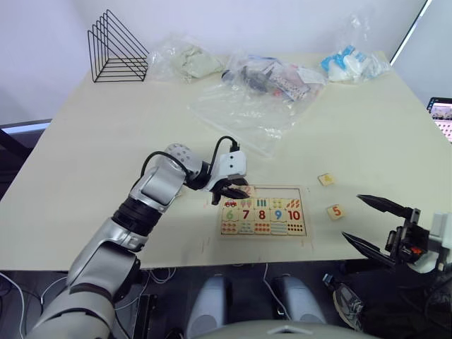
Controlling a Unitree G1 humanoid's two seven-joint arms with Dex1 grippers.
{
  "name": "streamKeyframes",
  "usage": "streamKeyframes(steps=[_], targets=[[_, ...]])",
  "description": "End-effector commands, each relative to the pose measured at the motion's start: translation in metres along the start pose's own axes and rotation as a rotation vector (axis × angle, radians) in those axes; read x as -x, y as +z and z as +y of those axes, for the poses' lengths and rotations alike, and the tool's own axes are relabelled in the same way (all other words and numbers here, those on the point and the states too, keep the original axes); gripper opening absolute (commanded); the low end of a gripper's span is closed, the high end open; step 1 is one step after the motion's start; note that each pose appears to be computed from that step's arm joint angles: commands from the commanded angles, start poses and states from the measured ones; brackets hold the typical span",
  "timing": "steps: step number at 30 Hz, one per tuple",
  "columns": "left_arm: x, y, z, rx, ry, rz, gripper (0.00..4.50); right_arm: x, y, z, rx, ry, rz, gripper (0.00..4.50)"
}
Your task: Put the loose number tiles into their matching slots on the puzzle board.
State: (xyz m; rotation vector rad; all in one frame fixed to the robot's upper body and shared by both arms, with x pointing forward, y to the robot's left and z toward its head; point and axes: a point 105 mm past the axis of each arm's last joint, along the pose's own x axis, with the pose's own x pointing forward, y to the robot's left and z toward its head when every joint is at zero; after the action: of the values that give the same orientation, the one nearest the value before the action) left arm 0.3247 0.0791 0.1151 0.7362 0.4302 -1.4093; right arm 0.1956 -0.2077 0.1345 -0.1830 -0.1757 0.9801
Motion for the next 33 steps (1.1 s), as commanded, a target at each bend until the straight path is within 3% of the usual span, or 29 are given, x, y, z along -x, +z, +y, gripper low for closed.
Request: streamKeyframes(steps=[1, 33], targets=[[0.008, 0.015, 0.004, -0.057, 0.021, -0.016, 1.0, -0.001, 0.006, 0.0, 0.022, 0.004, -0.013, 4.5], [0.004, 0.011, 0.002, -0.082, 0.028, 0.009, 1.0, 0.009, -0.003, 0.002, 0.02, -0.002, -0.003, 4.5]])
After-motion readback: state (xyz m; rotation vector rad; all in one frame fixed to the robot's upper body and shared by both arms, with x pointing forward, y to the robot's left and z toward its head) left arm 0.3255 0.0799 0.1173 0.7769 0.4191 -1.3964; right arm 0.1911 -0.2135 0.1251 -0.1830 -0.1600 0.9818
